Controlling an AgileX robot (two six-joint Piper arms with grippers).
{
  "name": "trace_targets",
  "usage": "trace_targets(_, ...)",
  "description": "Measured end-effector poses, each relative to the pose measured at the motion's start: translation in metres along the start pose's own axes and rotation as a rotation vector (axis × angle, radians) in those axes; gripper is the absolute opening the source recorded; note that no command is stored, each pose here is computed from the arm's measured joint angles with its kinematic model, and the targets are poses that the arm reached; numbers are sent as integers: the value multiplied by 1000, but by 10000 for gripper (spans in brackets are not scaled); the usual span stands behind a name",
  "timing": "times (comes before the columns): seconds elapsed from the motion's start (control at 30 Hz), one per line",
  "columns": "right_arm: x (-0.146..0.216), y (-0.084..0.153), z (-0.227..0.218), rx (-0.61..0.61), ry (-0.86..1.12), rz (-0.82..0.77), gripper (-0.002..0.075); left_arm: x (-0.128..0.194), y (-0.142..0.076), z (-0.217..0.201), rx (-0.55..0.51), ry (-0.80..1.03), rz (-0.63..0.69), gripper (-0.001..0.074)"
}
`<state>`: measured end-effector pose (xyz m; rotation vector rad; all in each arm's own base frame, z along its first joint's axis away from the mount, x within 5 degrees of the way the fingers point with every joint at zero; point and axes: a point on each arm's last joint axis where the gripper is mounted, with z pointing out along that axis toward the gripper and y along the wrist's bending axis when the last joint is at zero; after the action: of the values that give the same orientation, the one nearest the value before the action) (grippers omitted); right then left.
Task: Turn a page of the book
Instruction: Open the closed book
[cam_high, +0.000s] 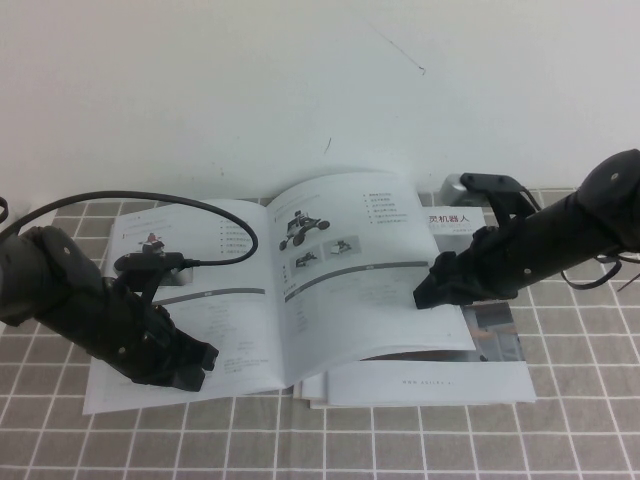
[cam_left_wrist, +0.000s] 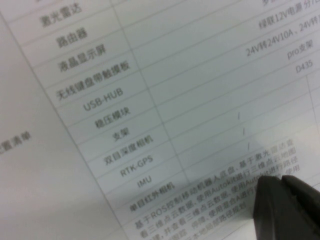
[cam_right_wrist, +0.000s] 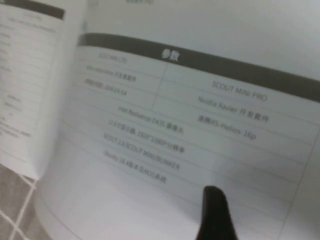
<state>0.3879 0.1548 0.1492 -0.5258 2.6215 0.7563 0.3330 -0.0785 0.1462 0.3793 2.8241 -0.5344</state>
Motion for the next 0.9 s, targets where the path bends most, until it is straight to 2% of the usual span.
trace_targets(0.1, -6, 9, -10, -35, -46, -22, 438, 0, 0, 0, 0, 0, 0, -4)
trace_targets(0.53, -23, 37, -23, -318, -222, -28, 438, 0, 0, 0, 0, 0, 0, -4)
trace_targets(0.9, -28, 65, -23, -470, -311, -77, 438, 0, 0, 0, 0, 0, 0, -4)
